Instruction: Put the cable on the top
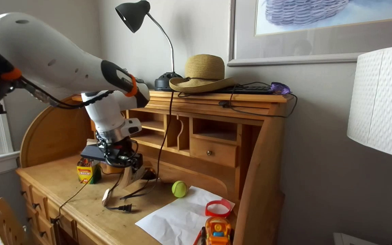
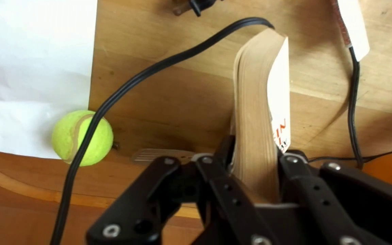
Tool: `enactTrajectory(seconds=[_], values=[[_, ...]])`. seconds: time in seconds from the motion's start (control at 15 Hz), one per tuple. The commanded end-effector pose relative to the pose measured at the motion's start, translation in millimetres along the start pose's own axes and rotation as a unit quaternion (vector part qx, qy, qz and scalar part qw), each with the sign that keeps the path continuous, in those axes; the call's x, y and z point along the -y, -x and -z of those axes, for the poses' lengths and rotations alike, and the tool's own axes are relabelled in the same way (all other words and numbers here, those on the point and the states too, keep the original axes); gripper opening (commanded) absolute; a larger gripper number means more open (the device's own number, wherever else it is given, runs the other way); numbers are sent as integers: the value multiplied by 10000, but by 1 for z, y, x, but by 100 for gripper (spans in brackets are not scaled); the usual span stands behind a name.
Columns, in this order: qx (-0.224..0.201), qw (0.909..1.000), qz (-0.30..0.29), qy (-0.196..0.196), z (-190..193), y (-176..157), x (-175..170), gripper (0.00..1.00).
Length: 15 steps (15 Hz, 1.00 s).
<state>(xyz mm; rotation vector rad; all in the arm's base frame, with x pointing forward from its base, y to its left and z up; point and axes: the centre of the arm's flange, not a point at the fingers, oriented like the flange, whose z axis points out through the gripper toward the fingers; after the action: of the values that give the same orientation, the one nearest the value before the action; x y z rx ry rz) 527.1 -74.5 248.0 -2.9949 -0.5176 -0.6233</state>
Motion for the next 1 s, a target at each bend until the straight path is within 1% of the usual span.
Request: enactTrajectory(seconds=[0.0, 0.13, 0.2, 0.27, 0.33, 0.4, 0.53, 0.67, 0.8, 0.87, 0.93], values=[[-588, 9978, -261, 166, 19, 20, 7, 6], [-736, 9961, -453, 196, 18, 21, 6, 6], [-780, 9941, -690, 301, 19, 22, 5, 6], [-745, 9930, -846, 362, 22, 22, 4, 6], [-677, 9904, -1093, 509, 23, 21, 3, 6], [-650, 9867, -1360, 608, 24, 20, 4, 6], [-647, 9761, -1892, 851, 16, 8, -1, 6], [-498, 9656, -2279, 1144, 4, -4, -5, 6], [-367, 9578, -2497, 1375, -11, -15, -7, 6], [-324, 9534, -2542, 1595, -26, -24, -11, 6], [-198, 9545, -2476, 1652, -42, -33, -13, 6]])
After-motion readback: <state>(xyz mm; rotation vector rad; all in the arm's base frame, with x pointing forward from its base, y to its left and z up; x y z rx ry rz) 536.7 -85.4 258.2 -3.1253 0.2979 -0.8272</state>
